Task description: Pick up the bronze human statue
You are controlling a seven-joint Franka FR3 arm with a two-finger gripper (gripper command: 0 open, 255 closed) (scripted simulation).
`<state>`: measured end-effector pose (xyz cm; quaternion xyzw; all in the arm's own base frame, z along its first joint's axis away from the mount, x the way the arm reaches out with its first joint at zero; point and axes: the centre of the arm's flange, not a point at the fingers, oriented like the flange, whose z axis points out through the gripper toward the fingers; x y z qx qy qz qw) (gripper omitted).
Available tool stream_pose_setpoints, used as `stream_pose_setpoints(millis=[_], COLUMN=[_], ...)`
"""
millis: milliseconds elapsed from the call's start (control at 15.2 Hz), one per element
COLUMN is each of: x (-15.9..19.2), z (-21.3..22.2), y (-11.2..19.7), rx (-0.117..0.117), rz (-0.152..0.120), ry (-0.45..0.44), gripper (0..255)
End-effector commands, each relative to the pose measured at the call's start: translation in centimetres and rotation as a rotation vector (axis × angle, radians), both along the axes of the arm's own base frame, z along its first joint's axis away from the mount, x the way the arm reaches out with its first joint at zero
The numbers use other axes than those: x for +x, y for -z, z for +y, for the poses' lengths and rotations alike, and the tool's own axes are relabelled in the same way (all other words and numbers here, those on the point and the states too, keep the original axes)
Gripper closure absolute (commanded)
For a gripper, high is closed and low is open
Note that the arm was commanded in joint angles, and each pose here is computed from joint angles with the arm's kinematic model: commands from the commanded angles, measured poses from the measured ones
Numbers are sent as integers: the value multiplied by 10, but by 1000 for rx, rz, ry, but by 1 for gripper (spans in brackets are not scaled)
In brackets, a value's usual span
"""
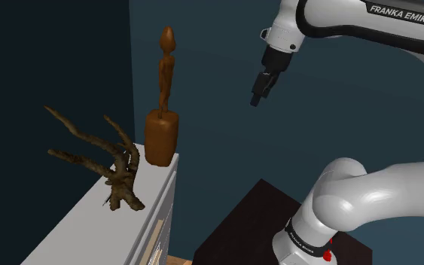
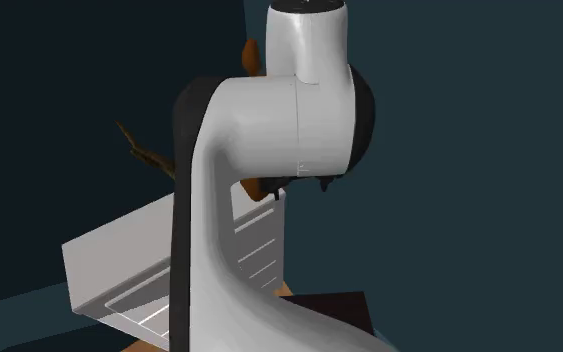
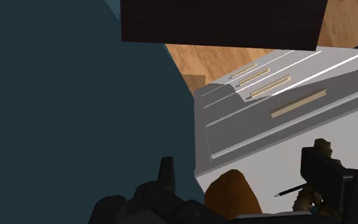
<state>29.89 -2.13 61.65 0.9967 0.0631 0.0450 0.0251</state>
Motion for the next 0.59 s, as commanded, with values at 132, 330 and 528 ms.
stream_pose_setpoints(millis=[132,330,528], x=[10,29,52], z=[26,62,96], y=[9,23,37], rx=[-27,-68,-108], rz=[-38,-95,-152], ry=[71,178,285], gripper=[0,0,0])
